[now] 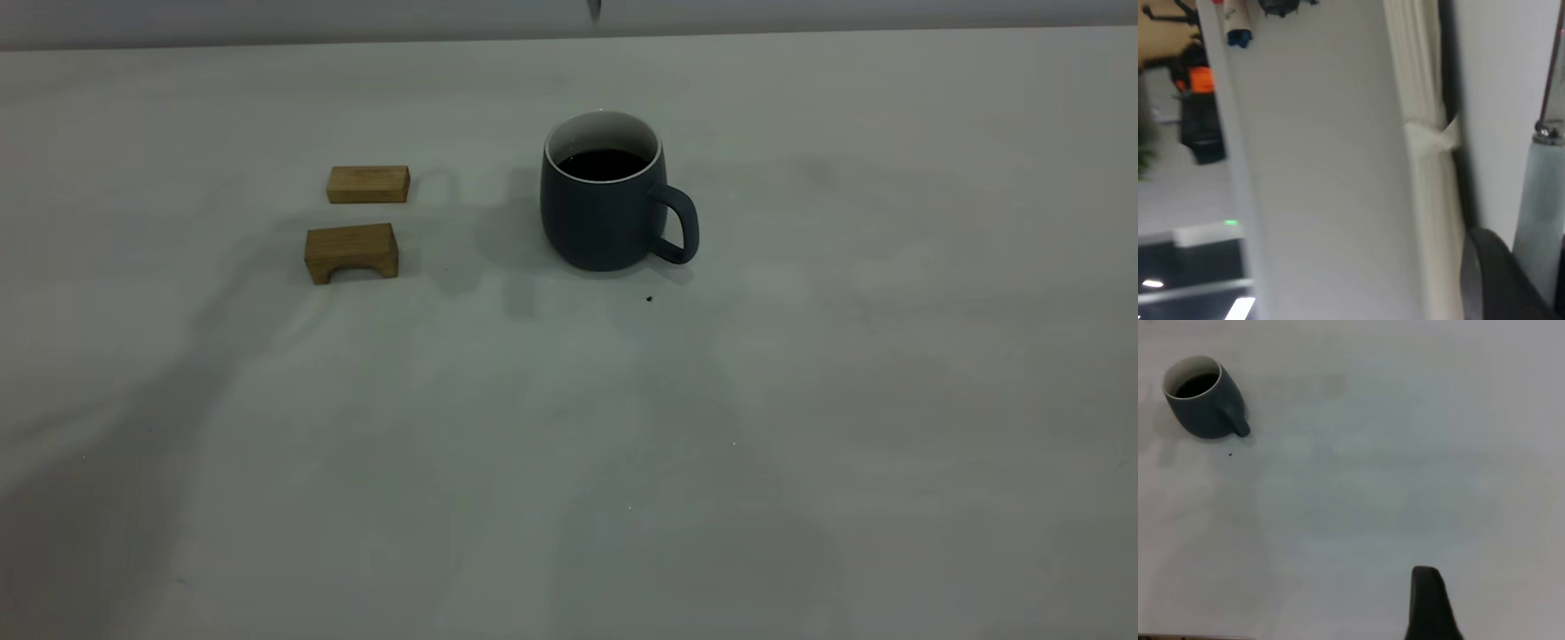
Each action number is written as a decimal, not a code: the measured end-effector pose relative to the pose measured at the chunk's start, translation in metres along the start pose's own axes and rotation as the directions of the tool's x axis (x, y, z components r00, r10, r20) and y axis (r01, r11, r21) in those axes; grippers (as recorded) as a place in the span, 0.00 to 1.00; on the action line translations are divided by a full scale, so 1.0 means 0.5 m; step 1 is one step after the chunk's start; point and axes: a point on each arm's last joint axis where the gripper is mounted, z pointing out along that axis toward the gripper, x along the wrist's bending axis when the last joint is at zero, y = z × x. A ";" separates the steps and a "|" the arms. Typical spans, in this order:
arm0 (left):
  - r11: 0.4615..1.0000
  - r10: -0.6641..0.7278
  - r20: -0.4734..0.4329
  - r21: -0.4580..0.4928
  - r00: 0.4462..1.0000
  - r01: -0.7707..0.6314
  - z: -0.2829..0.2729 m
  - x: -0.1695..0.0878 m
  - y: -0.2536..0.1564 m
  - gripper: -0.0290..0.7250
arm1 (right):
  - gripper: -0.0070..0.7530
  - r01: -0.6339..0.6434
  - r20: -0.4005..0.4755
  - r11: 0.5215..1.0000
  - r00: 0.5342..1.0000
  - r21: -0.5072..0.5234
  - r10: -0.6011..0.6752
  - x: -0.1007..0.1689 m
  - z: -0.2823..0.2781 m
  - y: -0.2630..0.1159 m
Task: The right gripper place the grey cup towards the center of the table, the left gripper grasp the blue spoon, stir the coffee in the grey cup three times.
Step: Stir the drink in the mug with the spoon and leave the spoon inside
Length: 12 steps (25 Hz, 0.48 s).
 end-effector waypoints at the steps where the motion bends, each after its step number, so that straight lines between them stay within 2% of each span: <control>1: 0.999 -0.044 0.002 -0.006 0.999 0.044 0.004 0.000 0.008 0.25 | 0.71 0.000 0.000 1.000 1.000 0.000 0.000 0.000 0.000 0.000; 6: 0.973 -0.231 0.012 0.001 0.973 0.231 0.030 0.002 0.041 0.25 | 0.71 0.000 0.000 1.000 1.000 0.000 0.000 0.000 0.000 0.000; 12: 0.961 -0.268 0.086 -0.049 0.960 0.273 0.040 -0.008 0.085 0.25 | 0.71 0.001 0.000 1.000 1.000 0.000 -0.001 0.000 0.000 0.000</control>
